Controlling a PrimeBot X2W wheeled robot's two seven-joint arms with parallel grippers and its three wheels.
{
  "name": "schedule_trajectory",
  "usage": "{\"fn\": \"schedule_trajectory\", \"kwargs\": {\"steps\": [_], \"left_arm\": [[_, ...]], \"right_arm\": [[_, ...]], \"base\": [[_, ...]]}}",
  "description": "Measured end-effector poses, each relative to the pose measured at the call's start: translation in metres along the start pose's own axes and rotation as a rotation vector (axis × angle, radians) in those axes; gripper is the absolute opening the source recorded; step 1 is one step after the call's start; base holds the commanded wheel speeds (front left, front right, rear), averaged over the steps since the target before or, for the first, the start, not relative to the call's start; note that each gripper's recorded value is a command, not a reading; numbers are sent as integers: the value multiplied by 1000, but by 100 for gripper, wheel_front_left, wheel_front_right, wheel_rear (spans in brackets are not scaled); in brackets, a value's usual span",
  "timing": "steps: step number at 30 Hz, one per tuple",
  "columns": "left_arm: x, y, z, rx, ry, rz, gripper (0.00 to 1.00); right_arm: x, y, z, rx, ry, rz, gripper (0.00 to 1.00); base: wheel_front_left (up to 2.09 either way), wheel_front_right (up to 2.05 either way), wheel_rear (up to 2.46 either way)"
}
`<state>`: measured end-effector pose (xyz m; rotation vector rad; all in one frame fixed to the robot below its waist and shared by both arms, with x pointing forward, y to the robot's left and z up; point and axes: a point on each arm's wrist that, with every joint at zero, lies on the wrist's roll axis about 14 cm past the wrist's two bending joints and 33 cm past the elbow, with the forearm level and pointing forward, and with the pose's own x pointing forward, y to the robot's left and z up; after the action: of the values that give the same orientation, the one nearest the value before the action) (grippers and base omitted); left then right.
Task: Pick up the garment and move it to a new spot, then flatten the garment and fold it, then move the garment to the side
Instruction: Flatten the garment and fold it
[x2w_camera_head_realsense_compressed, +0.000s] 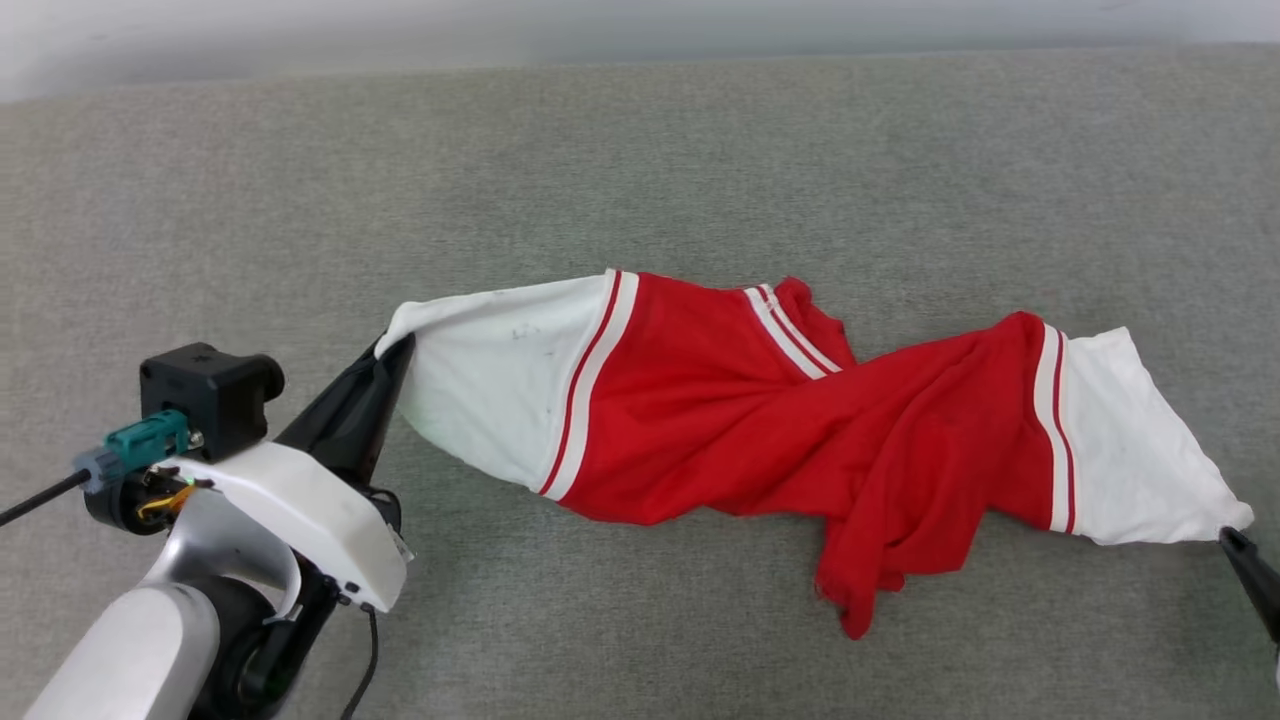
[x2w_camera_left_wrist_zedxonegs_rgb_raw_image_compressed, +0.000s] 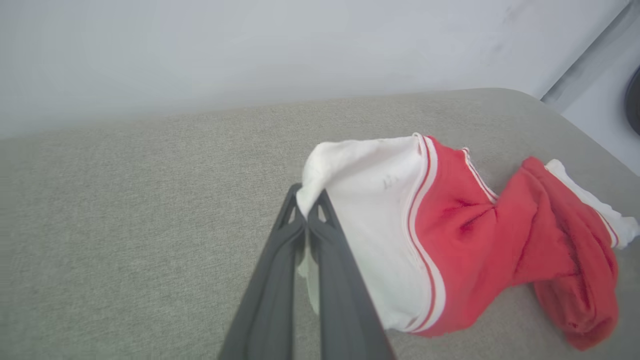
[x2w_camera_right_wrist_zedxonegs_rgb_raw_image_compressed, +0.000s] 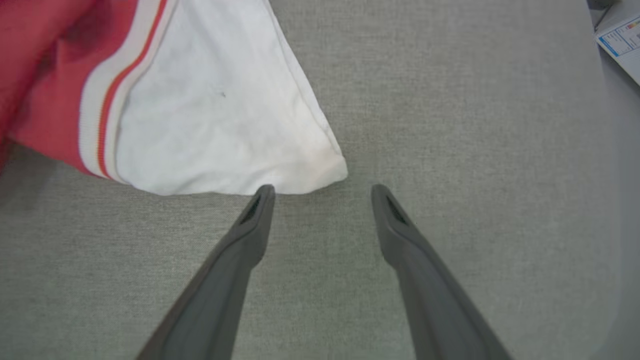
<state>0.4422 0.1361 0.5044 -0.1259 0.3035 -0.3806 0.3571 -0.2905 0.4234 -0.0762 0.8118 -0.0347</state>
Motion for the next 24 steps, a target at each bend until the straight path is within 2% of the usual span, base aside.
{"fn": "schedule_trajectory", "kwargs": {"steps": [2,7,13,19,20,21,22,24], "left_arm": [[-5,-2,4,2,-12,-2,0],[-10,-10,7,-11,-22,-20,0],[-10,-10,-2,-31,2,-23,0],[-9,-5,-12,-51,25,-9,0],[-9,-3,-14,-54,28,-2,0],[-9,-1,-16,-55,32,3,0],[-10,1,-16,-56,34,8,0],[-11,3,-16,-57,29,17,0]], "right_arm": [[5,-3,-5,2,74,-2,100],[22,-5,-2,1,150,-10,100],[46,-1,-25,-6,290,-8,100],[64,13,-35,2,336,44,100],[66,14,-37,-3,342,50,53],[67,14,-37,-7,346,54,17],[68,15,-38,-16,346,58,0],[69,16,-36,-30,330,67,0]], "base": [[0,0,0],[0,0,0],[0,0,0],[0,0,0],[0,0,0],[0,0,0],[0,0,0],[0,0,0]]}}
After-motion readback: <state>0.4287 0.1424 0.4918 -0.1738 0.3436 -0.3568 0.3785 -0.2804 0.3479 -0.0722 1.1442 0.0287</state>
